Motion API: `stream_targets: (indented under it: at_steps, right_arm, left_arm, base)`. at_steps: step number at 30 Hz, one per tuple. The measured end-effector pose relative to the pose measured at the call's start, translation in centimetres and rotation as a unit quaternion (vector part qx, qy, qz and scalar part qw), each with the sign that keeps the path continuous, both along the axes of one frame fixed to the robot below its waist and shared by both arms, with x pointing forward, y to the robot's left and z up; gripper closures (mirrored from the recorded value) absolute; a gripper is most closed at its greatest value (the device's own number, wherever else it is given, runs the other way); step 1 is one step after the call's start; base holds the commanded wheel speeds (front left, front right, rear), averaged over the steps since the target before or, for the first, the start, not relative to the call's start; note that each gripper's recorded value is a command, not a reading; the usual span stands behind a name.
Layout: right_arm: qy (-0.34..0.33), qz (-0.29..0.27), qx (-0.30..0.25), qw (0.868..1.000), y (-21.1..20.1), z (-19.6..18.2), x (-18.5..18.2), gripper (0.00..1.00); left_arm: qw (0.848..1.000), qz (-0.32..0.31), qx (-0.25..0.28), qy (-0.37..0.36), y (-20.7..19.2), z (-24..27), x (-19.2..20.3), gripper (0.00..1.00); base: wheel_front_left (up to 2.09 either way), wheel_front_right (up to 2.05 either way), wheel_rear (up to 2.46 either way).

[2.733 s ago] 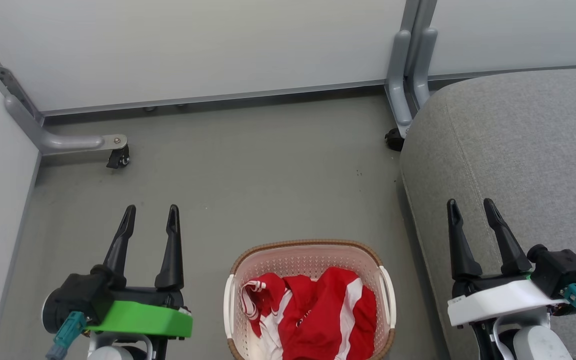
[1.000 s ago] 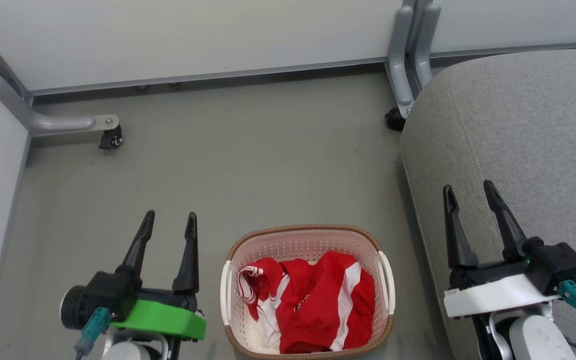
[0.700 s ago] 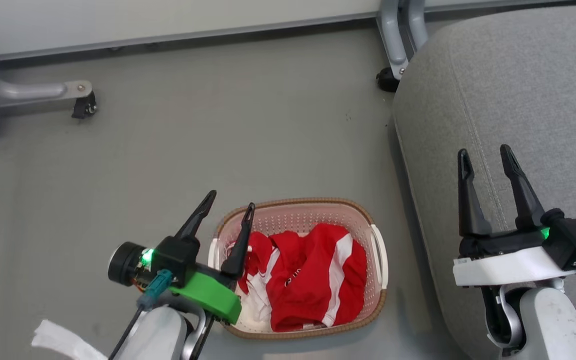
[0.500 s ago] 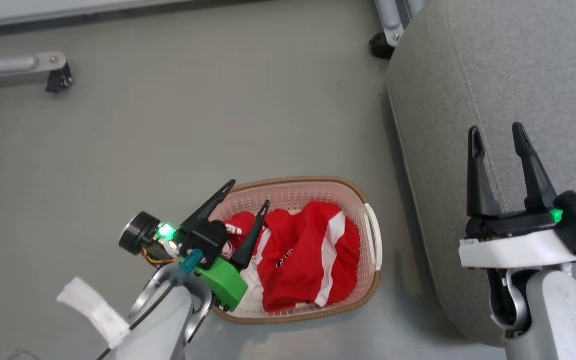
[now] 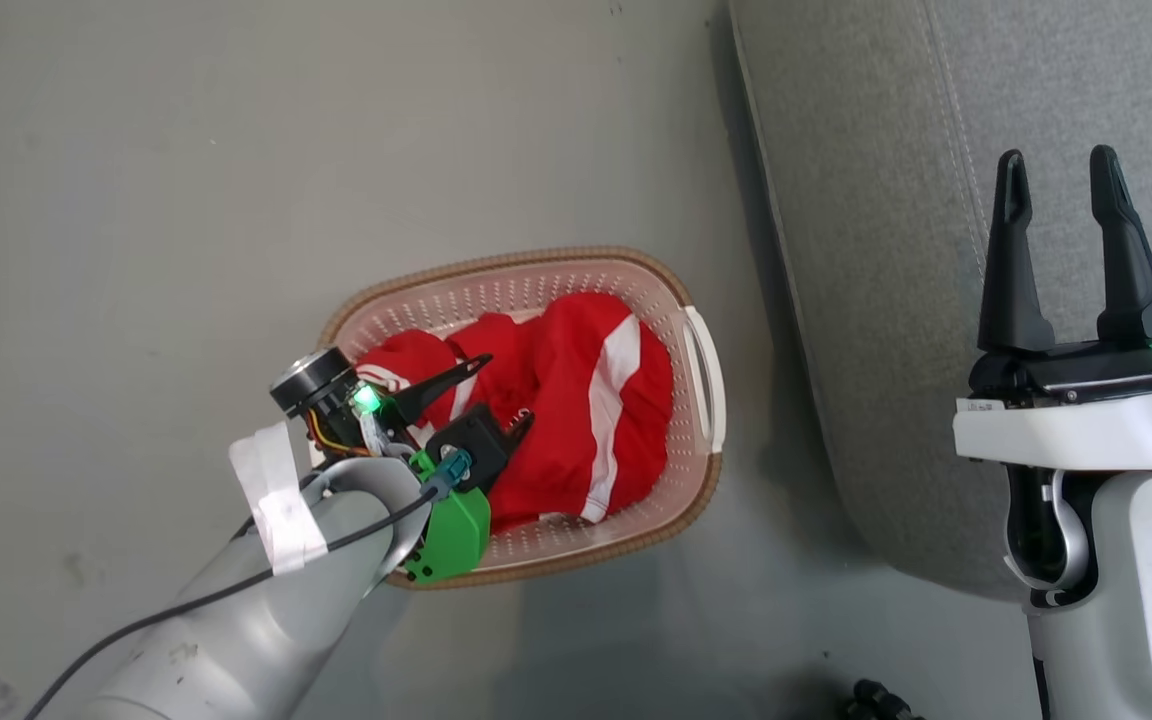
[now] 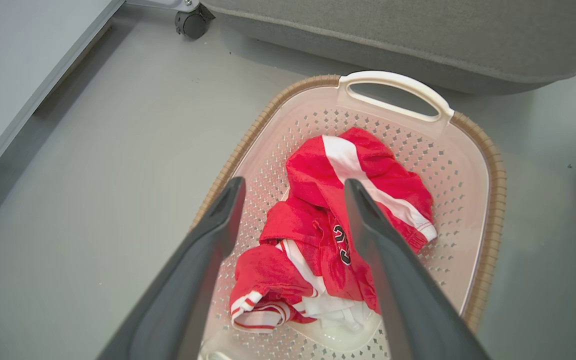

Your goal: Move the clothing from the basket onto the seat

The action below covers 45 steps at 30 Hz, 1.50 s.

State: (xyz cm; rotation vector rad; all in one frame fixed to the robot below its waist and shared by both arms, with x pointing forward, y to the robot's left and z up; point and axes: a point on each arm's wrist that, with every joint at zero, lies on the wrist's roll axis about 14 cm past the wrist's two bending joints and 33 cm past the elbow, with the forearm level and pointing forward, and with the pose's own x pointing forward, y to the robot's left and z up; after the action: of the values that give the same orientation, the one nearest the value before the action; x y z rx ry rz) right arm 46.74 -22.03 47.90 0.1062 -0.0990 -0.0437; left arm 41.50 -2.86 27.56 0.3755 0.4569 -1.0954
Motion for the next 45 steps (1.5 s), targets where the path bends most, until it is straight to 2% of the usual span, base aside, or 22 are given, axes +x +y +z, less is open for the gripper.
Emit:
stream_targets:
  at_steps: [8, 19, 33, 34, 35, 41, 45]
  right_arm:
    - [0.035, -0.023, 0.000, 0.999, -1.7, -3.1, 0.4, 0.00]
    - [0.073, -0.042, 0.000, 0.996, -3.2, -7.1, 1.3, 0.00]
    - [0.111, -0.062, 0.012, 0.992, -4.6, -11.1, 1.4, 0.00]
    - [0.113, -0.062, 0.012, 0.992, -4.6, -11.2, 1.4, 0.00]
    - [0.115, -0.062, 0.011, 0.991, -4.6, -11.3, 1.3, 0.00]
    - [0.118, -0.070, 0.011, 0.990, -5.2, -11.1, 0.9, 0.00]
    - [0.110, -0.072, 0.011, 0.991, -5.3, -10.3, 0.8, 0.00]
  left_arm:
    - [0.997, -0.058, 0.030, 0.036, -1.7, -4.6, -0.3, 0.00]
    - [0.990, -0.076, 0.073, 0.098, -1.8, -11.1, -1.1, 0.00]
    - [0.984, -0.078, 0.065, 0.149, -3.2, -15.2, -2.5, 0.00]
    - [0.983, -0.078, 0.065, 0.152, -3.3, -15.4, -2.6, 0.14]
    - [0.983, -0.078, 0.064, 0.154, -3.4, -15.5, -2.7, 1.00]
    - [0.980, -0.084, 0.059, 0.169, -4.1, -15.3, -3.9, 1.00]
    - [0.983, -0.068, 0.023, 0.172, -4.9, -13.6, -3.6, 1.00]
  base:
    - [0.00, 0.00, 0.00]
    - [0.00, 0.00, 0.00]
    - [0.00, 0.00, 0.00]
    - [0.00, 0.00, 0.00]
    - [0.00, 0.00, 0.00]
    - [0.00, 0.00, 0.00]
    - [0.00, 0.00, 0.00]
